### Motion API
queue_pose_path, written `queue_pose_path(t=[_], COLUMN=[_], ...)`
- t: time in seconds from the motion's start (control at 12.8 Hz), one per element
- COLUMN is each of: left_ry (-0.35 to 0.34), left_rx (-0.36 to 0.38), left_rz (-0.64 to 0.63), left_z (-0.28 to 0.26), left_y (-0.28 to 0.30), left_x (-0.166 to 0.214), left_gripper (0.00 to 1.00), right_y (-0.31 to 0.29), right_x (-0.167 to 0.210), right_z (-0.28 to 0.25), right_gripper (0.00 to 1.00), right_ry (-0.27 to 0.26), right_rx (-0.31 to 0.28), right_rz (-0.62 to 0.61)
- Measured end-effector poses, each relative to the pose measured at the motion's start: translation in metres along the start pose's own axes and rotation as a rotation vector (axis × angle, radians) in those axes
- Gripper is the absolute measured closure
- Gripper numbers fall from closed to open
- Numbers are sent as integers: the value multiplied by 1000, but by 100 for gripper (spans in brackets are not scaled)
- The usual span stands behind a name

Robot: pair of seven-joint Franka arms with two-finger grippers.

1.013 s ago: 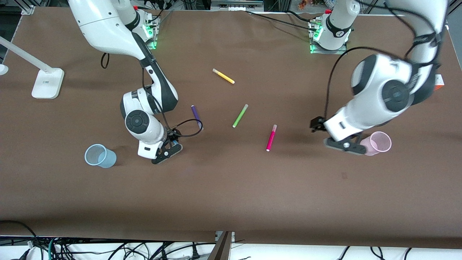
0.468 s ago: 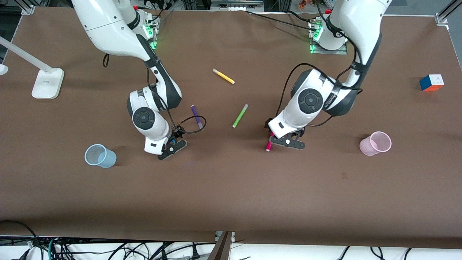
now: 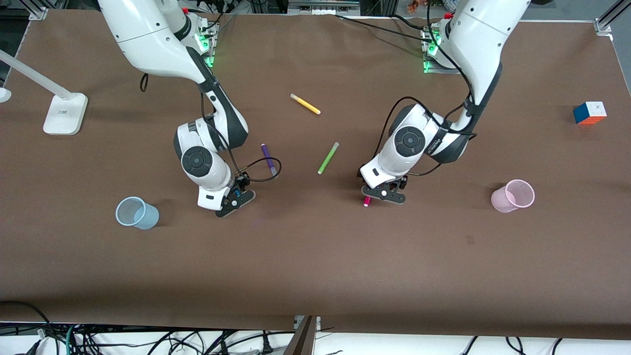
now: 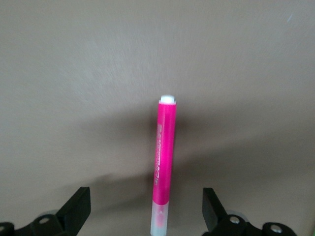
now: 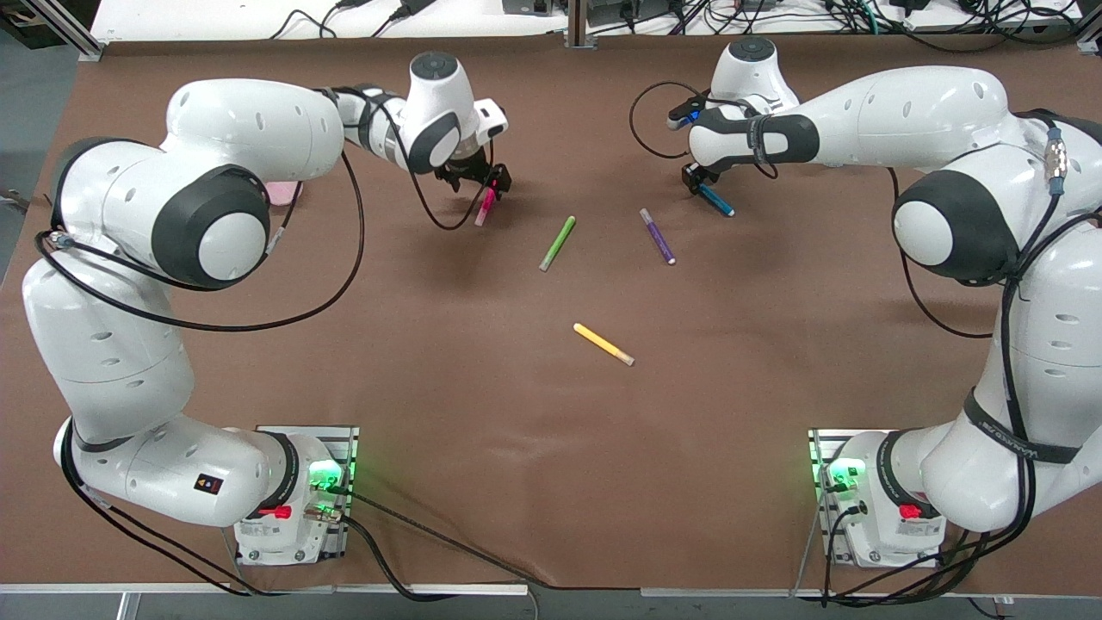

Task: Place pink and blue markers in matching cups
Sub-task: 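Grasp the blue marker with the right gripper while the left grasps pink, then carry the blue marker and pink marker toward their matching cups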

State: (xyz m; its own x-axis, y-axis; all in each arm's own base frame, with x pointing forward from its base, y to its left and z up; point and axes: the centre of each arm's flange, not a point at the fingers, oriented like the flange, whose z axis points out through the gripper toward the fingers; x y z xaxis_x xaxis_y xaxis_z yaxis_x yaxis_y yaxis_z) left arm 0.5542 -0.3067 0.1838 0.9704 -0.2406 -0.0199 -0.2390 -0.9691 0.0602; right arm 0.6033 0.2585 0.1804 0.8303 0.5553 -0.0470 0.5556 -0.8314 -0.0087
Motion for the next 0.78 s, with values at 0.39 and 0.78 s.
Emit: queue_pose_path(t=[0.39, 0.78], left_ry=[-8, -3], left_rx=[-1, 3], left_rz=[-31, -42], left_z=[15, 13], left_y=[10, 13], left_x=[-12, -12], left_gripper=[7, 63], right_y=[0, 22], right_x=[0, 7], right_z=[-1, -48], right_gripper=[83, 83], right_ry=[3, 72], right_rx=[0, -23], right_rz=[-1, -86])
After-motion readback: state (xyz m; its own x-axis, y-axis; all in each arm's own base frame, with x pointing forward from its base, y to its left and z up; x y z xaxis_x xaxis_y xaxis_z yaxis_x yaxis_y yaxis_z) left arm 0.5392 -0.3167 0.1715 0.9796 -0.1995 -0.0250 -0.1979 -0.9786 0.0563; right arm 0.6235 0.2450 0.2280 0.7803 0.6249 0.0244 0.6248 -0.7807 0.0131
